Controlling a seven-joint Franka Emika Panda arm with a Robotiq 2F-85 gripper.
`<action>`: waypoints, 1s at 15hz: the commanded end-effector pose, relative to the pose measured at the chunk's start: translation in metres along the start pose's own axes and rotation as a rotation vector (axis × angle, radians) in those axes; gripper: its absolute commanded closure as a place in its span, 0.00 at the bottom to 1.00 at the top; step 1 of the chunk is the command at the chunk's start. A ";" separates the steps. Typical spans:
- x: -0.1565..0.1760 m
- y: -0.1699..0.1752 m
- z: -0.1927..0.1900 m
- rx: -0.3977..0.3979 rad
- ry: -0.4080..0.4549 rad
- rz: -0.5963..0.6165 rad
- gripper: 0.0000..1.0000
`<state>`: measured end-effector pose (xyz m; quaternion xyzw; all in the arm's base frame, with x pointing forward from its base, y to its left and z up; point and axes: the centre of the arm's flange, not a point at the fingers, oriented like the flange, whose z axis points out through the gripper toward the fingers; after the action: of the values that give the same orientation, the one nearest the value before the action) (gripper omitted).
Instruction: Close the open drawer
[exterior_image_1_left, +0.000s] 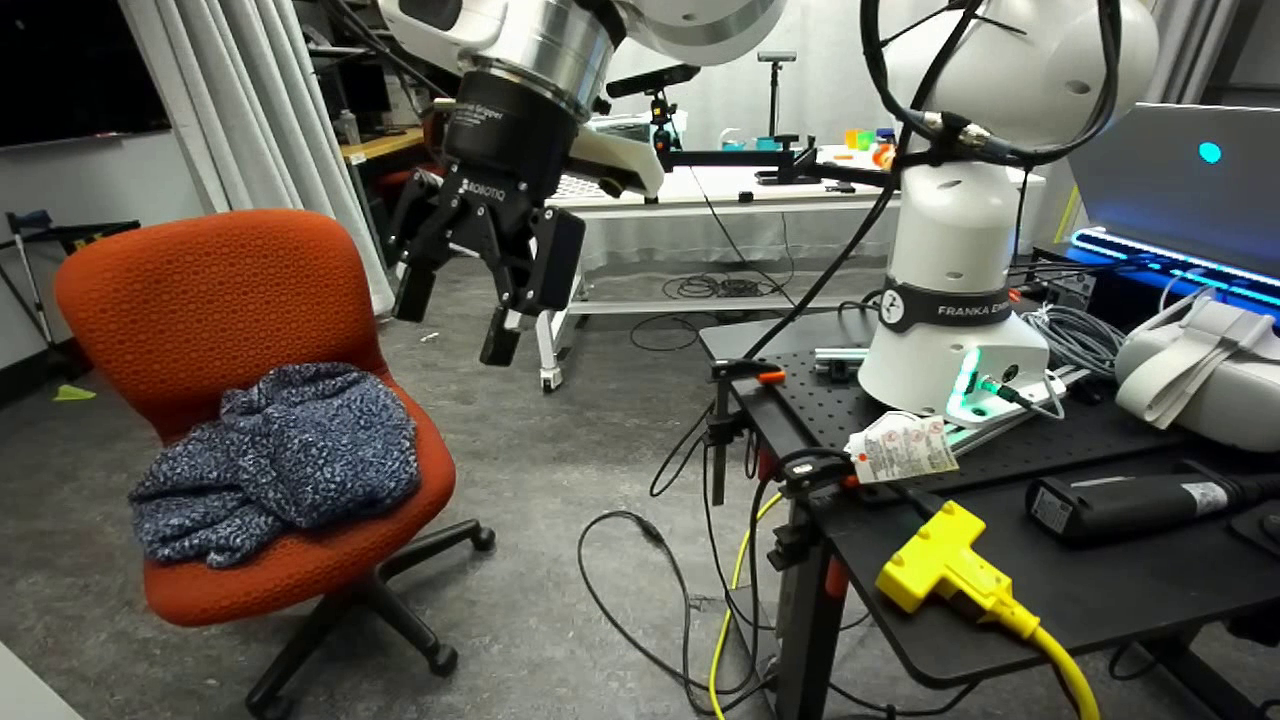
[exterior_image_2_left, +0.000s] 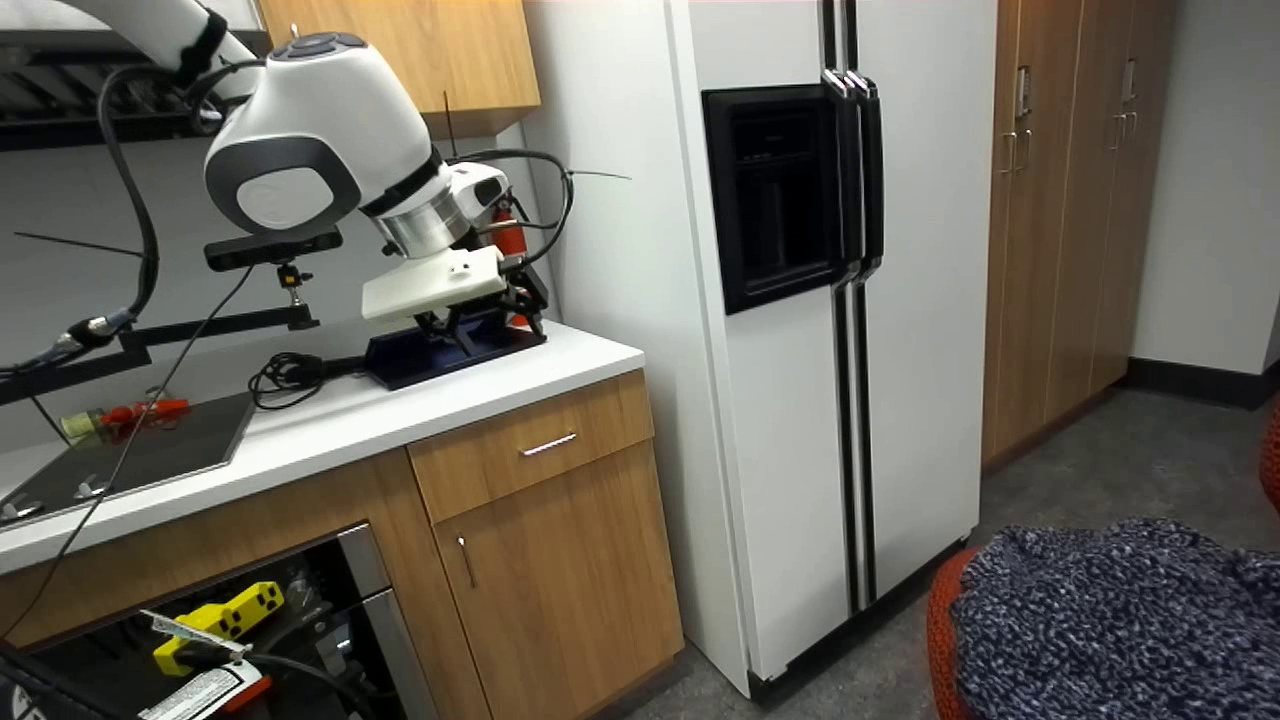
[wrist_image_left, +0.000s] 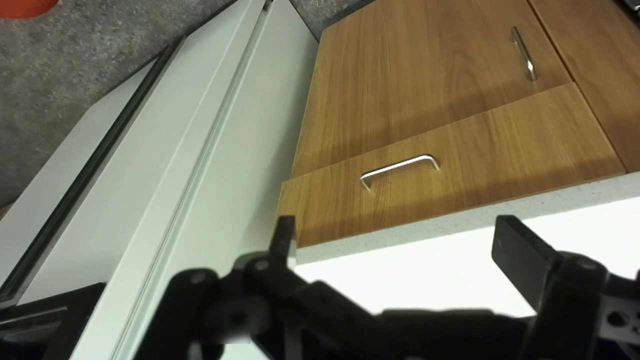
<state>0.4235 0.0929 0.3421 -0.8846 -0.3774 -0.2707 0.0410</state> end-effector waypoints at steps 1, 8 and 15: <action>-0.001 0.000 -0.002 0.000 0.000 -0.001 0.00; -0.002 -0.002 -0.002 0.001 -0.002 -0.005 0.00; -0.002 -0.002 -0.002 0.002 -0.002 -0.005 0.00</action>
<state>0.4195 0.0925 0.3422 -0.8839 -0.3798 -0.2697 0.0407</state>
